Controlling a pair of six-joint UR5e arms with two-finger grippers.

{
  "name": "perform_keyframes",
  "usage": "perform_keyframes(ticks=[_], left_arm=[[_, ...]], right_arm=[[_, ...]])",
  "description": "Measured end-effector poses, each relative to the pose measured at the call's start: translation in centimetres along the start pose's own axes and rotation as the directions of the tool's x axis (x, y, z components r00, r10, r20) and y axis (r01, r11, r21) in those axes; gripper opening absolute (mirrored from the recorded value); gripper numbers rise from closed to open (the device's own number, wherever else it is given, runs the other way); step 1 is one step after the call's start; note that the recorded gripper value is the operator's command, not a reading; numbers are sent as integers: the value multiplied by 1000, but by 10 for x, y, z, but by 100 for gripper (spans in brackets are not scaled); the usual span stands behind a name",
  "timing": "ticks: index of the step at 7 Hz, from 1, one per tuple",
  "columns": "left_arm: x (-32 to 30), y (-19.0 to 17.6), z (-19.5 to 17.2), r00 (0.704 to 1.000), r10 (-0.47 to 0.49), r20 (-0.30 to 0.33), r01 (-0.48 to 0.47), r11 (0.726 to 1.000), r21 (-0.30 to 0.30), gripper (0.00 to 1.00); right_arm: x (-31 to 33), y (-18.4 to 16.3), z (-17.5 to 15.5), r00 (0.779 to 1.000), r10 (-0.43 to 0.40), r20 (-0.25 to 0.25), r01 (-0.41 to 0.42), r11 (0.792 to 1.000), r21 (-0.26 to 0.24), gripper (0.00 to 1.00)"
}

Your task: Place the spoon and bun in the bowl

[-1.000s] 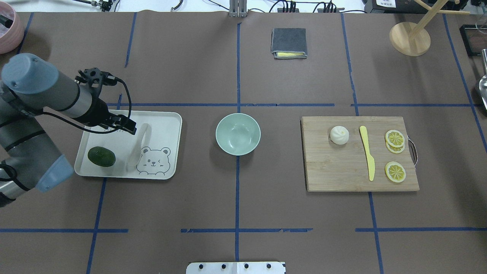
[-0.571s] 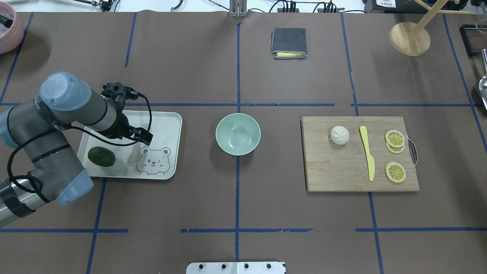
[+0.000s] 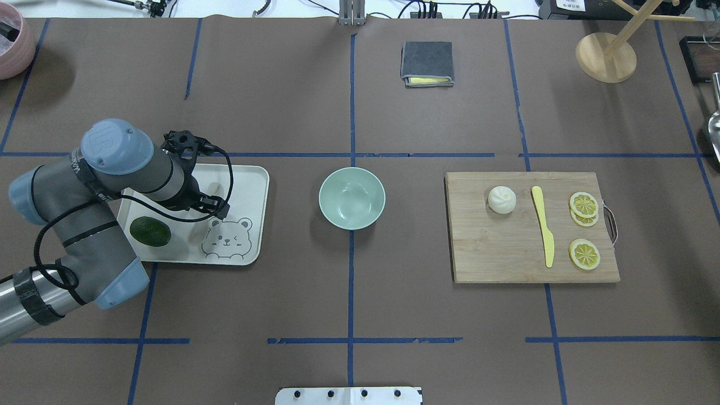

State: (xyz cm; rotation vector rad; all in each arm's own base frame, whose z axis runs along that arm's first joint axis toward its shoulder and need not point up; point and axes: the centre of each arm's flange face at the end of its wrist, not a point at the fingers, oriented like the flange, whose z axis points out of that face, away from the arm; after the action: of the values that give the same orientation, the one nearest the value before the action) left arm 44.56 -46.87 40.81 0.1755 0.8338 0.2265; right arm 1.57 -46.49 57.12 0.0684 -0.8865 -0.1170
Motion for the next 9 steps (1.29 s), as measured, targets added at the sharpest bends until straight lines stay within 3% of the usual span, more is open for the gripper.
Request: perform_keyframes(ticks=[1,5,7,9], left_arm=[[2,-2,0,1000,2,2,-2,1000,6,0],[8,-9,-11,1000,-7,-12,7,1000,24,0],[42,-30,-37,998,11,-58,-7,998,68,0],[119,-54,-57,991,29,-132,-16,995,100,0]], right_arm=[[0,0,0,1000,0,1,0,1000,0,100],[3,4,2,1000,4,2,-4,1000,-5,100],[2,5,3,1000,4,11,-4,1000,-6,100],[1,5,2,1000,3,19,-3,1000,-4,100]])
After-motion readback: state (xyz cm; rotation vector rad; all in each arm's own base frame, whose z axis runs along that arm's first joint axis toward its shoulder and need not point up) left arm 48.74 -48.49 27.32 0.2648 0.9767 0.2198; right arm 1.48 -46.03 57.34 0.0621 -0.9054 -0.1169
